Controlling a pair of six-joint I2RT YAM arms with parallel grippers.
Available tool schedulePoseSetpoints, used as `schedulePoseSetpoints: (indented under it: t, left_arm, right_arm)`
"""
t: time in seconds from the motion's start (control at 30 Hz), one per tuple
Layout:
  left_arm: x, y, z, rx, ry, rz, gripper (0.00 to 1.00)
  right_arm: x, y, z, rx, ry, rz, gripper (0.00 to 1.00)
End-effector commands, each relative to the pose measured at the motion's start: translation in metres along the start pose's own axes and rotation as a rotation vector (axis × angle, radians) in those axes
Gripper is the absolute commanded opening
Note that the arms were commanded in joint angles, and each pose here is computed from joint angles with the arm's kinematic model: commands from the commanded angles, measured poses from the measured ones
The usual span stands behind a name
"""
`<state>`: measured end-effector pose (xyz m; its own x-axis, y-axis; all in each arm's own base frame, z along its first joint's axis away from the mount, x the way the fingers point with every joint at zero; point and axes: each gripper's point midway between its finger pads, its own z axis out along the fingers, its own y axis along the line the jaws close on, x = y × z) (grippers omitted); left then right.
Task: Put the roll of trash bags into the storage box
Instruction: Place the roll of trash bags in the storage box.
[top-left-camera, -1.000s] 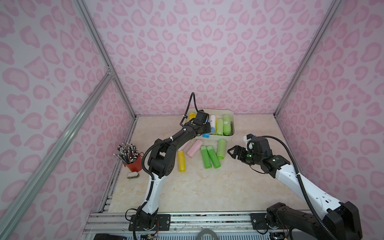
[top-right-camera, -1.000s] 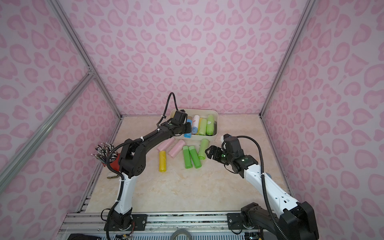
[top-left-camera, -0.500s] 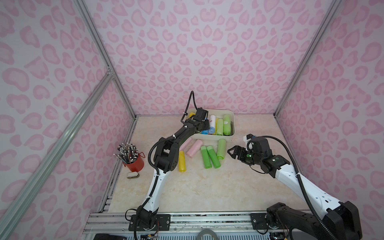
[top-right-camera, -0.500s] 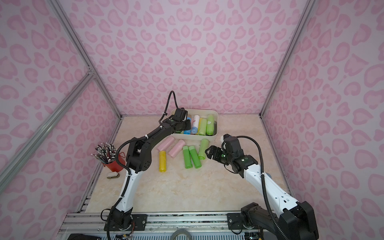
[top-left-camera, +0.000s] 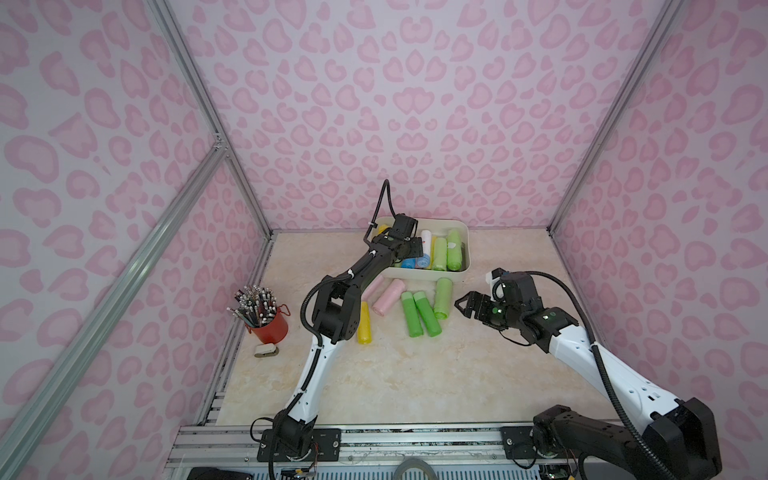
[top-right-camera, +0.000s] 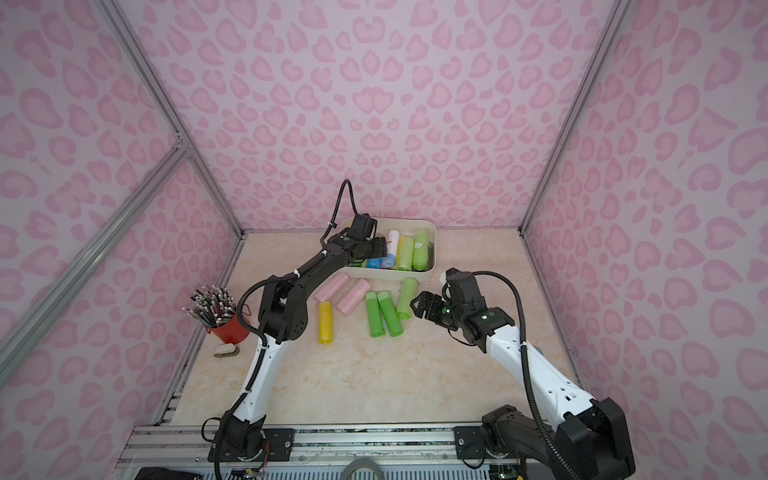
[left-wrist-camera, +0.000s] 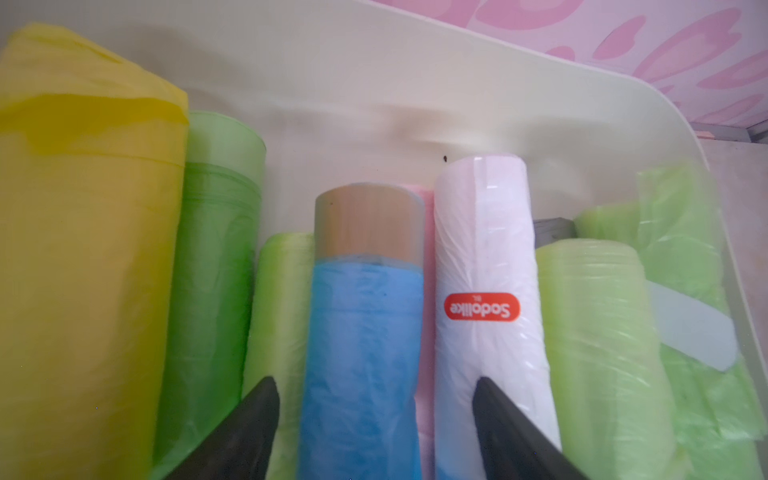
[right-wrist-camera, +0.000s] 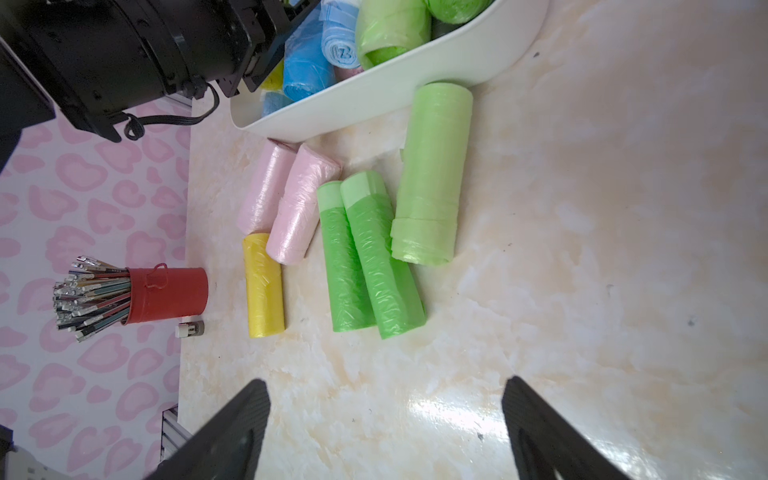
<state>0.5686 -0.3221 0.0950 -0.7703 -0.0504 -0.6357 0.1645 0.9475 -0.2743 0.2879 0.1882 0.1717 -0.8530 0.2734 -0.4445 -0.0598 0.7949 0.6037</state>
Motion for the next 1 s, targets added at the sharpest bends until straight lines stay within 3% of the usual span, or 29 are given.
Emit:
schedulePoseSetpoints:
  t: [0.0,0.13,0.6,0.97]
  left_arm:
    - [-0.013,-0.002,-0.016,-0.011,-0.035,0.021,0.86]
    - [-0.018,-0.005,-0.028,0.002,-0.061,0.024,1.00]
    - [-0.038,-0.010,-0.101,0.006,-0.194,0.018,1.00]
    - [-0.008,0.023,-0.179,-0.048,-0.300,-0.044,1.00]
  right_arm:
    - [0.003,-0.007,0.002,0.043,0.027,-0.016,0.89]
    - [0.003,-0.010,0.004,0.055,0.035,-0.003,0.90]
    - [0.013,-0.015,0.004,0.049,0.049,0.008,0.90]
    - [0.014,-0.015,0.001,0.023,0.010,-0.003,0.89]
